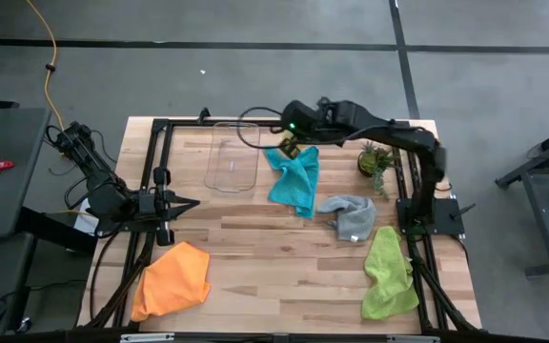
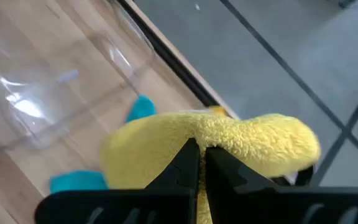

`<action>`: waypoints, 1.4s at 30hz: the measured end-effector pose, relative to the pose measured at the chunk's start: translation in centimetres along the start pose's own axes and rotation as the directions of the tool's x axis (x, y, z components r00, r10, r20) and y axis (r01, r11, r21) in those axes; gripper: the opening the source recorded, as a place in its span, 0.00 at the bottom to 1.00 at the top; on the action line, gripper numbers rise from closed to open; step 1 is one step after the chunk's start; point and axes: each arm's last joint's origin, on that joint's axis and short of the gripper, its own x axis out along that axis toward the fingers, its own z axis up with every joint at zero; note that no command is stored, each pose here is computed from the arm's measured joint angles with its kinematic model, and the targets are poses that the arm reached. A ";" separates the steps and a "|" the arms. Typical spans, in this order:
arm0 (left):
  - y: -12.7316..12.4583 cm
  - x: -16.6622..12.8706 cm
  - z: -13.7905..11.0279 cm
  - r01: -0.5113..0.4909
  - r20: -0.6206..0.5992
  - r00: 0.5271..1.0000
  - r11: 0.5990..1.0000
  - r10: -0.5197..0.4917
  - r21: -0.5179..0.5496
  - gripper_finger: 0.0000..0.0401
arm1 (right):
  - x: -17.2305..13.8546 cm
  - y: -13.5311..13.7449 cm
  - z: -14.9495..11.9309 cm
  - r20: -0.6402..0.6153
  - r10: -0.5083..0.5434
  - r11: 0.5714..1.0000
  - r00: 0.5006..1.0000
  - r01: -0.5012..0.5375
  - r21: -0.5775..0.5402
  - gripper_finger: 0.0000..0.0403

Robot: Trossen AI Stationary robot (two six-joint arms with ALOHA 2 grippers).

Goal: Fold microfiber towels
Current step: Move the folded yellow microfiber cloth to the top middle of the table

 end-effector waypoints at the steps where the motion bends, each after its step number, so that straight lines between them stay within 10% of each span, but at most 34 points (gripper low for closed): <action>1: 0.0 0.0 0.0 0.000 0.000 1.000 1.000 0.000 -0.003 0.00 | 0.1 -0.2 -0.8 -0.002 0.001 1.000 1.000 -0.001 0.006 0.00; 17: 0.2 0.0 0.4 -0.014 0.028 1.000 1.000 0.014 -0.015 0.00 | -0.9 -5.1 -14.2 0.012 0.067 0.975 0.998 -0.068 0.212 0.00; 42: 0.0 0.2 0.4 -0.013 0.022 1.000 1.000 0.013 -0.014 0.00 | 0.6 -4.2 -14.9 -0.038 0.117 0.972 0.992 -0.106 0.210 0.00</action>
